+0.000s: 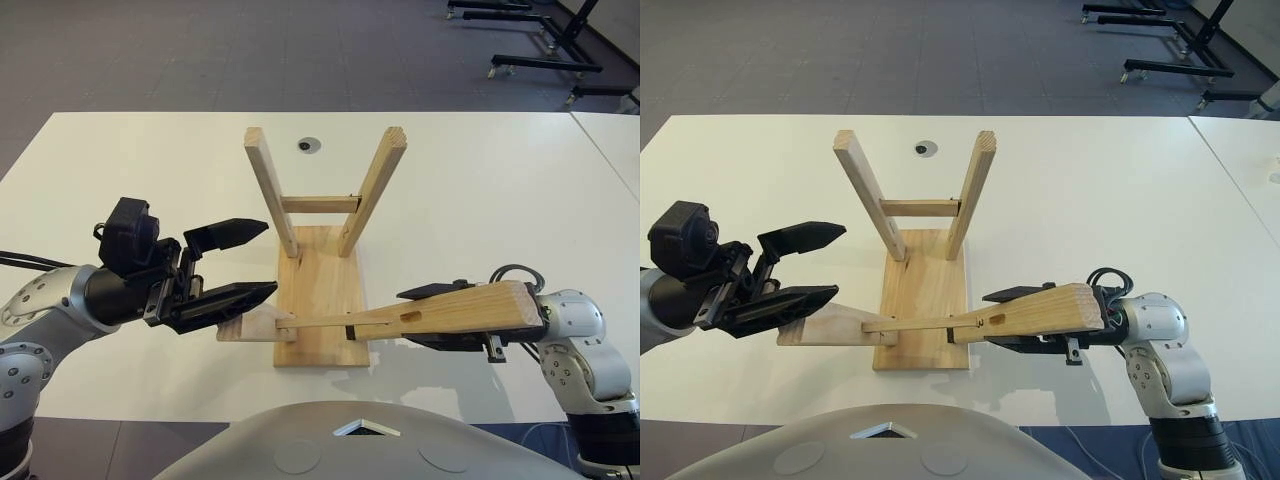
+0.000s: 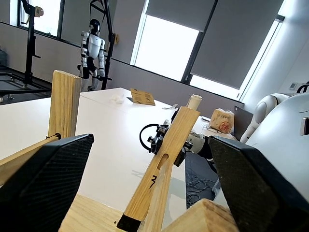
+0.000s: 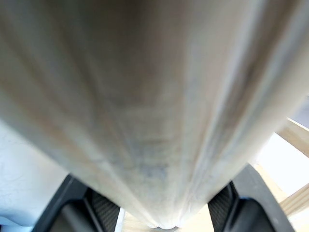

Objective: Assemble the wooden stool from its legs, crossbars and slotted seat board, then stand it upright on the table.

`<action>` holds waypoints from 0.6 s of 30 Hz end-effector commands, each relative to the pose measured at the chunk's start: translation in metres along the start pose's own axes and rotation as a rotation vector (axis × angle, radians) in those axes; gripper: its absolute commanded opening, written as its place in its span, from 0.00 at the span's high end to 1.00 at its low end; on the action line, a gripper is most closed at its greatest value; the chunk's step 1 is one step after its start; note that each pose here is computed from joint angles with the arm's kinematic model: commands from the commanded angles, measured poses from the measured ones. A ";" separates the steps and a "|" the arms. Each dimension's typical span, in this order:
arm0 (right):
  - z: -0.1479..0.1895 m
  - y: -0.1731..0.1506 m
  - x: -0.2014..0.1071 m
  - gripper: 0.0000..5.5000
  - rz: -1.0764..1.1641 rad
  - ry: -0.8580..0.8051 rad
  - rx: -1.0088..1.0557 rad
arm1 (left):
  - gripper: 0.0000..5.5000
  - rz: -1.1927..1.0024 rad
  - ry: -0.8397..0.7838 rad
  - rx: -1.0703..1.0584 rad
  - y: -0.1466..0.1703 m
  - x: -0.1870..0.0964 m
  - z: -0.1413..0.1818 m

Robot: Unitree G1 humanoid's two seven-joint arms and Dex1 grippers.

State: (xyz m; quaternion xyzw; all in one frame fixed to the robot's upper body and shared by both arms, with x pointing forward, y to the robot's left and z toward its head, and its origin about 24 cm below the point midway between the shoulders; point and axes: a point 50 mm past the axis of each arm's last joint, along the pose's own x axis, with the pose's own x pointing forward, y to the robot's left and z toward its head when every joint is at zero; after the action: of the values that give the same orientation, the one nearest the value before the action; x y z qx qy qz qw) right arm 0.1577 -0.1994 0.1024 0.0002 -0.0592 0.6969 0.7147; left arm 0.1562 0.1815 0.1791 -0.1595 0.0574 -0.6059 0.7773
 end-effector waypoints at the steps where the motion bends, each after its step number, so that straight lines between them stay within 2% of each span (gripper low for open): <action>1: -0.005 0.001 -0.011 0.63 0.002 0.082 0.044 | 0.21 0.041 0.042 -0.016 0.001 0.001 -0.008; 9: 0.003 0.001 -0.016 0.63 -0.004 0.140 0.143 | 0.21 0.043 0.037 -0.019 -0.001 0.002 -0.010; 18: -0.006 0.000 -0.027 0.63 -0.019 0.221 0.097 | 0.21 0.048 0.031 -0.019 -0.001 0.002 -0.011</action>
State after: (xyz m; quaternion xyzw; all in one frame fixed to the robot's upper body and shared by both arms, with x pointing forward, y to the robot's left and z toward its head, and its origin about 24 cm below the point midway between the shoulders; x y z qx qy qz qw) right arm 0.1582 -0.2146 0.1095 -0.0094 -0.0142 0.6992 0.7148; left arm 0.1510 0.1752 0.1752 -0.1706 0.0557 -0.6047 0.7760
